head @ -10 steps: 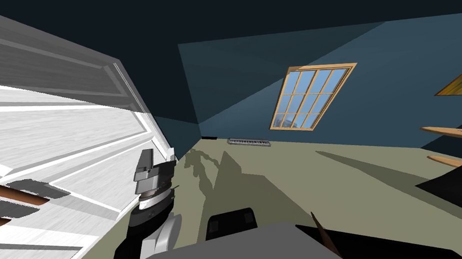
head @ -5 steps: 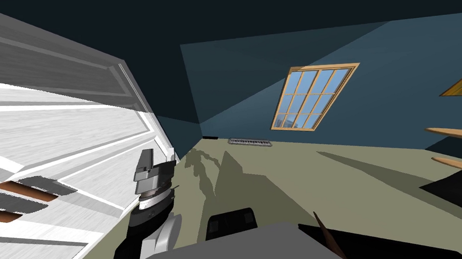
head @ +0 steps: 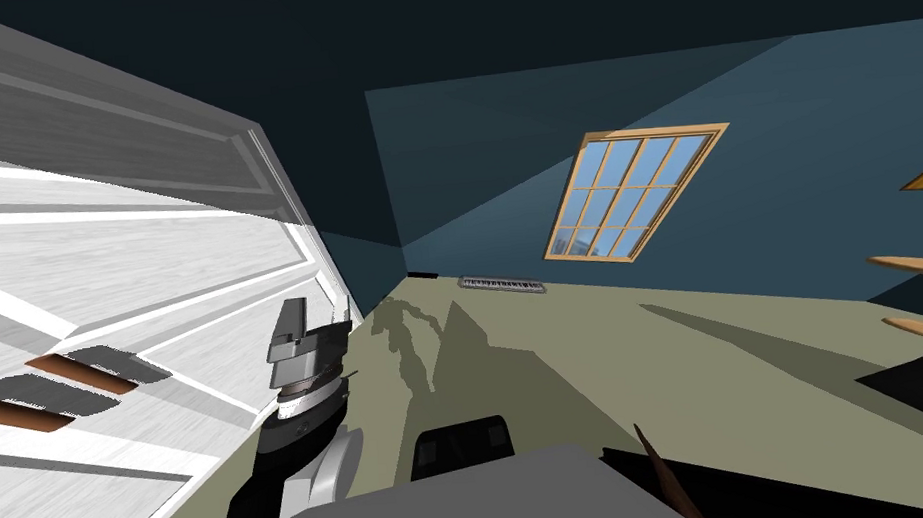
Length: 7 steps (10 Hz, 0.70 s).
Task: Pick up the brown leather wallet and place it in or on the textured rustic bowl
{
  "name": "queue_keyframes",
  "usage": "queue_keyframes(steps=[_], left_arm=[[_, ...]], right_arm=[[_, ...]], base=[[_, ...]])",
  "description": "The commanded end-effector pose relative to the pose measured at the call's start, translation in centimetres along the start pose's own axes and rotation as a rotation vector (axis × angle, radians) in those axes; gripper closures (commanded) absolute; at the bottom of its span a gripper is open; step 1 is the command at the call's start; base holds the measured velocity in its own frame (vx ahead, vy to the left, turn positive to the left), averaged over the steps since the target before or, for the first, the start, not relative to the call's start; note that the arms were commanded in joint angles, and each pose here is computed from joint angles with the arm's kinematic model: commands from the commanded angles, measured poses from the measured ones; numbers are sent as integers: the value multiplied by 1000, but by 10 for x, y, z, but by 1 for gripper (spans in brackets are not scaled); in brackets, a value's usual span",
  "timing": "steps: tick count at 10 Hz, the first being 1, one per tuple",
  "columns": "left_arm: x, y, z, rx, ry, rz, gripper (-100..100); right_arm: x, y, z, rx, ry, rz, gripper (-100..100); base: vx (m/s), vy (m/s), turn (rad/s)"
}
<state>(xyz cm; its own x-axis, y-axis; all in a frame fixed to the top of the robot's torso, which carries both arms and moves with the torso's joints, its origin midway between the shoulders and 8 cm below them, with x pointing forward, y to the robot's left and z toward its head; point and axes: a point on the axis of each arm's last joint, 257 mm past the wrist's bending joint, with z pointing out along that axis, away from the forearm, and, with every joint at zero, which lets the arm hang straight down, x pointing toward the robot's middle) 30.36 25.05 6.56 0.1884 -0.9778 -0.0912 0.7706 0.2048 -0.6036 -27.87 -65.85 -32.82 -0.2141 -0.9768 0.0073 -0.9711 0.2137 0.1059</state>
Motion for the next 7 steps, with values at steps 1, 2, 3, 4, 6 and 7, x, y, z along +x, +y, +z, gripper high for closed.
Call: queue_keyframes(steps=[1, 2, 3, 4, 6, 7], left_arm=[[0, 0, 0, 0, 0, 0, 0], [0, 0, 0, 0, 0, 0, 0], [0, 0, 0, 0, 0, 0, 0], [0, 0, 0, 0, 0, 0, 0], [0, 0, 0, 0, 0, 0, 0], [0, 0, 0, 0, 0, 0, 0]], right_arm=[[0, 0, 0, 0, 0, 0, -100], [0, 0, 0, -1, -1, 1, 0], [0, 0, 0, 0, -1, 1, 0], [0, 0, 0, 0, -1, 1, 0], [0, 0, 0, -1, -1, 1, 0], [0, 0, 0, -1, -1, 1, 0]], base=[[-3, 11, -4], [0, 0, 0], [0, 0, 0], [0, 0, 0], [0, 0, 0], [0, 0, 0]])
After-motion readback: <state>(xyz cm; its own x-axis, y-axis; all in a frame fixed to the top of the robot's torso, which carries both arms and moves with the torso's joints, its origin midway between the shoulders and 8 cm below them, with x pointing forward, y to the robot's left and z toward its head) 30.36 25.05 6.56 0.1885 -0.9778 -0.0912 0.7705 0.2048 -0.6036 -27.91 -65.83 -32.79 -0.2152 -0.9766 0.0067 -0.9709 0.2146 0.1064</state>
